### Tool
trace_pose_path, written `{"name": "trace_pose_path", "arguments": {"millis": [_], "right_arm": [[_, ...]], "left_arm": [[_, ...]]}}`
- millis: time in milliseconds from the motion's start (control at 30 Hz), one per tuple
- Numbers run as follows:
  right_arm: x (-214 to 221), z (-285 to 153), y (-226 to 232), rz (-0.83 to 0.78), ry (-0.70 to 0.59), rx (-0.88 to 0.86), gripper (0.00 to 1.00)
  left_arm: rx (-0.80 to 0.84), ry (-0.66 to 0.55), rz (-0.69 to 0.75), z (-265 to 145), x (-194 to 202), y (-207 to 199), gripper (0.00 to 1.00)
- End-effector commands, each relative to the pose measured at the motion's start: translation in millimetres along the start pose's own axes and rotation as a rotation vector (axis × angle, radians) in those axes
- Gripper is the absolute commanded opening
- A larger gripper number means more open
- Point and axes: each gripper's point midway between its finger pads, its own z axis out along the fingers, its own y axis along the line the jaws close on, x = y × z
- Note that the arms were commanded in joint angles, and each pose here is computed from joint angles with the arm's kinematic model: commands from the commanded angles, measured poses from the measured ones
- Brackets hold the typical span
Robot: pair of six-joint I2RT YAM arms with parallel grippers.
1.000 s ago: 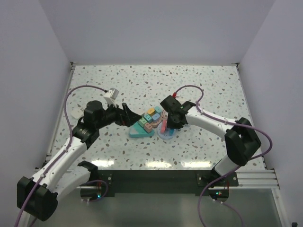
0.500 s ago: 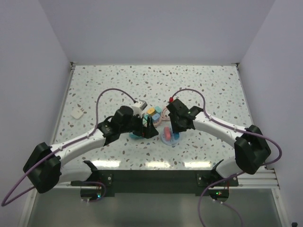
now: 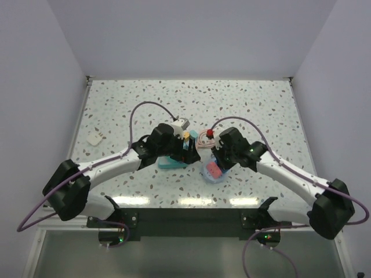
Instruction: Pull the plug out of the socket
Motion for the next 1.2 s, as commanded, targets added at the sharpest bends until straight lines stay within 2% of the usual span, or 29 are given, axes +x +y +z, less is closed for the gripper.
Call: {"name": "trace_pose_path", "arguments": {"millis": [0,33,167,300,500,767,1000,1167], "right_arm": [[-41.6,-22.6,4.9,-0.152,-0.257,-0.049,0.00],[-45.6,-32.3,5.2,-0.167,-0.307,-0.050,0.00],[-43.2,-35.5,10.4,-0.198,-0.350,-0.081,0.00],[-37.3,-31.9,15.6,-0.200,-0.314,-0.114,0.00],[-50.8,-42.7,13.3,-0.172,-0.404,-0.091,0.00],[-72.8,-56.1,2.9,-0.150,-0.485,-0.026,0.00],[-85.8,-66.1,-3.6,-0.141,-0.535,0.015,0.00],[-88.4,-72.0,-0.2,-0.137,-0.551,-0.004,0.00]], "left_arm": [[0.098,0.003,0.070,14.4,-16.0,-20.1,1.00],[0.123,0.008,0.085,17.4,-21.5,-26.0,1.00],[0.222,0.113,0.091,37.2,-3.2,-34.7,1.00],[0.301,0.104,0.100,40.6,-6.9,-48.3,1.00],[0.387,0.189,0.089,49.4,10.3,-55.5,1.00],[0.423,0.224,0.085,50.0,21.4,-56.3,0.99],[0.460,0.246,0.068,52.6,28.3,-58.6,0.88],[0.478,0.265,0.059,56.3,36.2,-56.9,0.74]]}}
